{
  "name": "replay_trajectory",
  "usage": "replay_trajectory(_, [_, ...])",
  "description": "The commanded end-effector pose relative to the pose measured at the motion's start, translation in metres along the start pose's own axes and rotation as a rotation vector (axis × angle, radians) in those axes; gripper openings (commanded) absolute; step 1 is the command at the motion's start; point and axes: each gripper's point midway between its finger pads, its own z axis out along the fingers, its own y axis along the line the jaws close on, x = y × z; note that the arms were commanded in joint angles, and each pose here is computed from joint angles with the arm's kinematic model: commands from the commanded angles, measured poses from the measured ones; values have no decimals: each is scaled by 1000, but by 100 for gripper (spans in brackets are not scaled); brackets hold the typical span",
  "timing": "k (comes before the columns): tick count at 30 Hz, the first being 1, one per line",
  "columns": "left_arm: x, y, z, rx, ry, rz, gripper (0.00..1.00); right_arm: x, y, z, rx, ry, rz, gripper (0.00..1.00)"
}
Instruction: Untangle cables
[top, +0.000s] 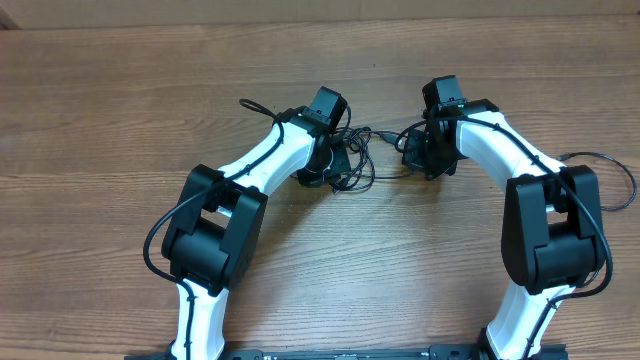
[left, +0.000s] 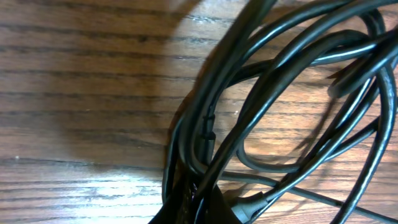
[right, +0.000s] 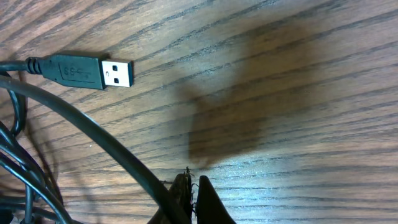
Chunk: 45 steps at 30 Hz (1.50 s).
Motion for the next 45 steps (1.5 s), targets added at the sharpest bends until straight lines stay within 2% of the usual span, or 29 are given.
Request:
replay_trajectory(1, [0, 6, -6, -15, -1, -2, 4, -5, 7, -9, -23, -26, -14, 4])
replay_trajectory(10, [-26, 28, -72, 3, -92, 9, 4, -5, 7, -9, -19, -26, -34, 4])
replay_trajectory(14, [-40, 62, -96, -22, -109, -29, 4, -4, 6, -9, -18, -25, -39, 4])
replay_trajectory(21, [-49, 139, -111, -102, -46, -80, 4, -5, 6, -9, -16, -27, -40, 4])
replay_trajectory(31, [-56, 236, -134, -332, -70, -252, 4, -10, -17, -10, 116, -65, -30, 4])
replay_trajectory(37, [-47, 283, -130, -345, -50, -403, 4, -17, -36, -14, 197, -98, -8, 4])
replay_trajectory(45, [-21, 344, -109, -317, -27, -603, 4, -26, -57, -17, 205, -106, 49, 4])
